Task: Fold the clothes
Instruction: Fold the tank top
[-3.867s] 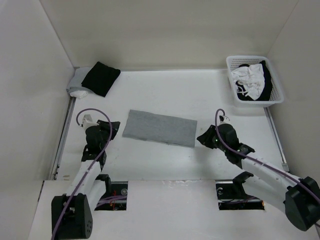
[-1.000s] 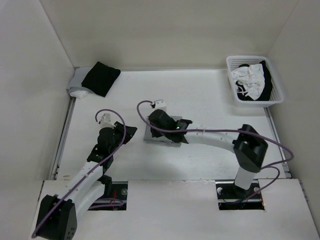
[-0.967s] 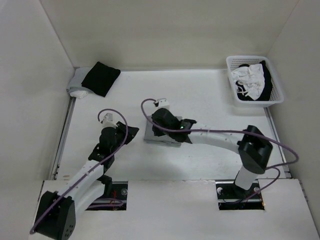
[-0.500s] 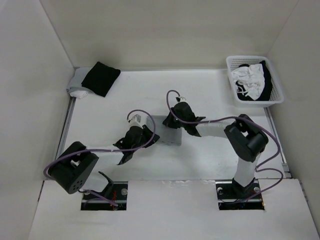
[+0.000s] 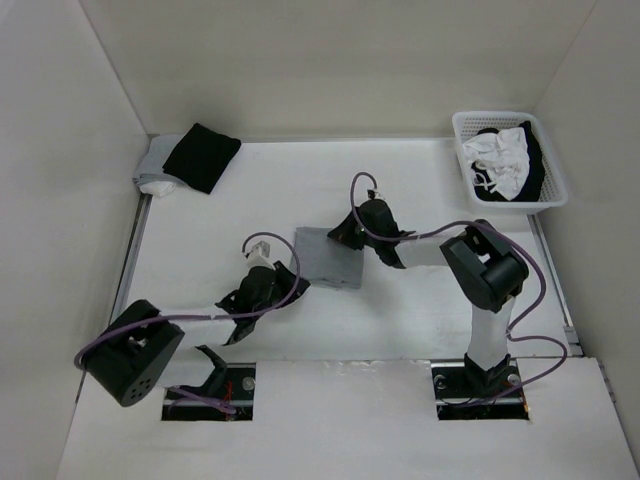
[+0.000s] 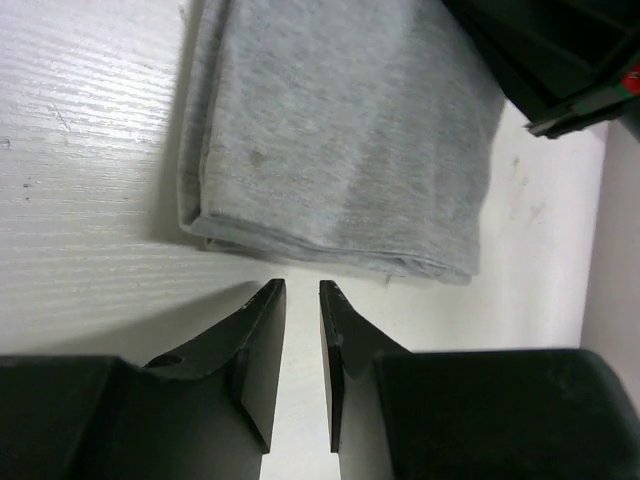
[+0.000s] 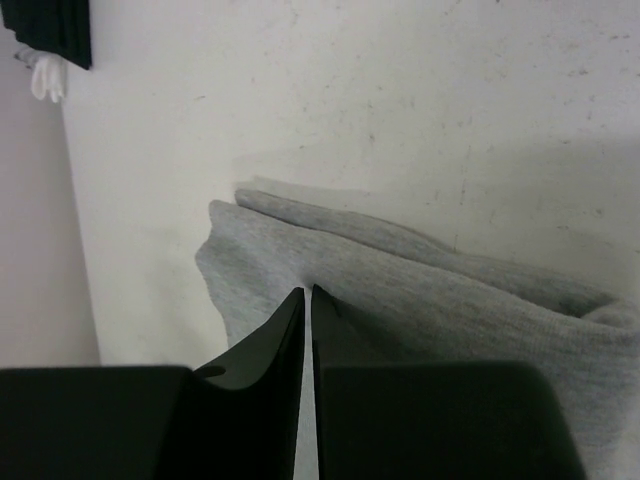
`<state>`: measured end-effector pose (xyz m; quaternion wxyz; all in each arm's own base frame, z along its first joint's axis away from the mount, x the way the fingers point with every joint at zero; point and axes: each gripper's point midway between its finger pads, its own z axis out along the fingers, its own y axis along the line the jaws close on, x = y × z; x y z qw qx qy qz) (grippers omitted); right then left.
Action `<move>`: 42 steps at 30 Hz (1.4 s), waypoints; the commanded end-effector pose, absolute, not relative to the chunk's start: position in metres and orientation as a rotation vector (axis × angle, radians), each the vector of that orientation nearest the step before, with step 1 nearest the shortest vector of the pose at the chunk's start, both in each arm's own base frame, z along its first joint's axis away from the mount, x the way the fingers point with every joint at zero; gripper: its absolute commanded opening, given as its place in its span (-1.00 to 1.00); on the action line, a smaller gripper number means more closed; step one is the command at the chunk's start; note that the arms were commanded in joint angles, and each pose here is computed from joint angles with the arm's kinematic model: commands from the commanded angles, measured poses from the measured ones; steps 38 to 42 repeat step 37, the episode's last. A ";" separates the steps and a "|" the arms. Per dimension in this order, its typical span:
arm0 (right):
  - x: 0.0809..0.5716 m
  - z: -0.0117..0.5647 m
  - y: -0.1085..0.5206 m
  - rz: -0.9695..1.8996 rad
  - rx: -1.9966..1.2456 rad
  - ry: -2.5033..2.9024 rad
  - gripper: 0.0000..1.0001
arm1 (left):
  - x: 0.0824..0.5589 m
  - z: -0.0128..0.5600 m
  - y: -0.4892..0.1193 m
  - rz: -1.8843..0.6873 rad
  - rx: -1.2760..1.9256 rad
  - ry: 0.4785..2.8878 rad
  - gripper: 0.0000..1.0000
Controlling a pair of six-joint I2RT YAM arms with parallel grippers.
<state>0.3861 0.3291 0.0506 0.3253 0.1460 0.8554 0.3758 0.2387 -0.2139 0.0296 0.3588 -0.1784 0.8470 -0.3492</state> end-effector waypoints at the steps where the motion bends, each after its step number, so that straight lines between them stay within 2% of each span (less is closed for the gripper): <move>1: 0.392 0.097 0.341 1.120 0.353 2.110 -0.77 | 0.246 0.066 -0.217 -0.953 -0.426 2.072 -0.60; 5: 0.381 0.143 0.333 1.162 0.291 2.021 -0.62 | 0.256 0.106 -0.207 -0.916 -0.378 1.978 -0.52; 9: 0.368 0.192 0.307 1.141 0.217 1.907 -0.38 | 0.272 0.124 -0.170 -0.718 -0.390 1.937 -0.43; 13: 0.357 0.226 0.257 1.038 0.197 1.805 -0.15 | 0.287 0.133 -0.126 -0.567 -0.457 1.917 -0.30; 17: 0.352 0.235 0.191 0.845 0.270 1.725 0.04 | 0.295 0.132 -0.095 -0.495 -0.556 1.919 -0.13; 25: 0.347 0.207 0.108 0.619 0.511 1.610 0.14 | 0.300 0.112 -0.073 -0.442 -0.660 1.976 -0.10; 42: 0.352 0.182 0.108 0.616 0.536 1.655 0.15 | 0.314 0.111 -0.076 -0.430 -0.637 1.967 -0.12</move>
